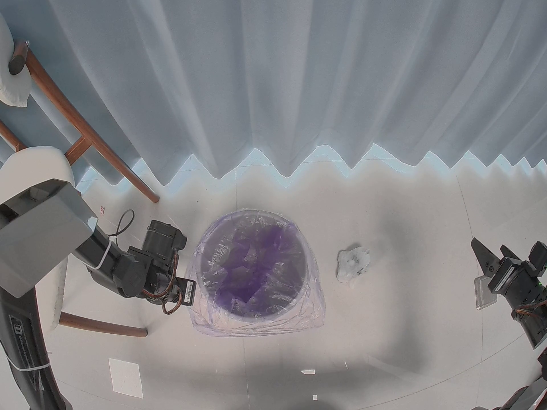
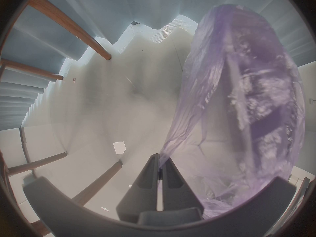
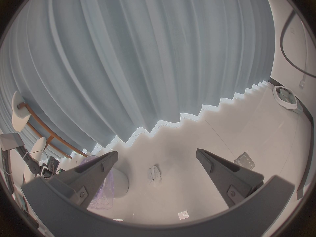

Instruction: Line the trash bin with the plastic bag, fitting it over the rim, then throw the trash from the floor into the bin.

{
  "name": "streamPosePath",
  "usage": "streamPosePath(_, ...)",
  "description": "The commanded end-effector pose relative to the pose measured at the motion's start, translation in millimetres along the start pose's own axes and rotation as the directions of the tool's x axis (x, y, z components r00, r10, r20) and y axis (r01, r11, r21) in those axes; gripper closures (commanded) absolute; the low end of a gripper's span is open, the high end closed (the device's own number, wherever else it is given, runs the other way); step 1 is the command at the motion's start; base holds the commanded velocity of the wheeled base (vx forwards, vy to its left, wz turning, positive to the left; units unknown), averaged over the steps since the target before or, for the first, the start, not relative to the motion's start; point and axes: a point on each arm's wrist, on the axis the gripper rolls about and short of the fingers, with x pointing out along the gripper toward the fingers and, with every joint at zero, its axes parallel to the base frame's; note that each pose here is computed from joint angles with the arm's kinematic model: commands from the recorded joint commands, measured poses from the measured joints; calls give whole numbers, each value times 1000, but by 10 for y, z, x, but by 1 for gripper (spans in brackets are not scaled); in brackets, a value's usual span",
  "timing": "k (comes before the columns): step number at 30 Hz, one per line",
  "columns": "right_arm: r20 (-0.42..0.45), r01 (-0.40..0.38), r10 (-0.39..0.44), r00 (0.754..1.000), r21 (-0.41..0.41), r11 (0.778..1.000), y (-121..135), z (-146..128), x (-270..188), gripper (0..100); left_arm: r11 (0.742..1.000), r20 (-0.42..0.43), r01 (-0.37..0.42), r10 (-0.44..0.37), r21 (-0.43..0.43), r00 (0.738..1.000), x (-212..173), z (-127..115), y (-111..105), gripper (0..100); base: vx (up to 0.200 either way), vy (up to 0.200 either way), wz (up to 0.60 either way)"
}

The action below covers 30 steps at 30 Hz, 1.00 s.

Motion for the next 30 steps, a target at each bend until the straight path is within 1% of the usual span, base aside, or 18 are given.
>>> streamPosePath(1,-17,6,-6,1000,-4,1000,-15,-38,-18,0,1000,-35,-5,6,5,999,241,-32,-39,100,0,0,0)
streamPosePath(7,-15,7,-7,1000,-5,1000,-17,-36,-20,0,1000,-46,-7,7,5,999,352,-38,-61,100,0,0,0)
streamPosePath(13,-15,7,-7,1000,-5,1000,-17,-36,-17,0,1000,-38,-3,4,5,999,310,-22,-60,100,0,0,0)
streamPosePath(15,-18,8,-8,1000,-6,1000,-18,-40,-15,0,1000,-27,-4,4,3,1000,229,-10,-45,100,0,0,0)
streamPosePath(16,-18,8,-8,1000,-6,1000,-18,-40,-15,0,1000,-27,-4,4,3,1000,229,-10,-45,0,0,0,0)
streamPosePath(22,-18,8,-8,1000,-5,1000,-17,-40,-13,0,1000,9,6,-6,0,1000,-154,-40,19,0,0,0,0)
streamPosePath(24,-16,7,-7,1000,-6,1000,-17,-38,-15,0,1000,39,11,-11,-2,999,-345,-42,42,0,0,0,0)
streamPosePath(26,-14,3,-3,1000,-5,1000,-14,-35,-18,0,1000,86,21,-20,-10,996,-585,-37,81,0,0,0,0)
streamPosePath(27,-14,3,-3,1000,-5,1000,-14,-35,-18,0,1000,96,22,-21,-12,995,-635,-39,92,0,0,0,0)
streamPosePath(29,-13,3,-3,1000,-13,1000,-14,-33,-20,0,999,179,38,-34,-23,983,-951,-52,145,0,0,0,0)
streamPosePath(30,-13,3,-3,1000,-14,1000,-14,-33,-20,0,999,202,43,-37,-26,979,-1032,-61,159,0,0,0,0)
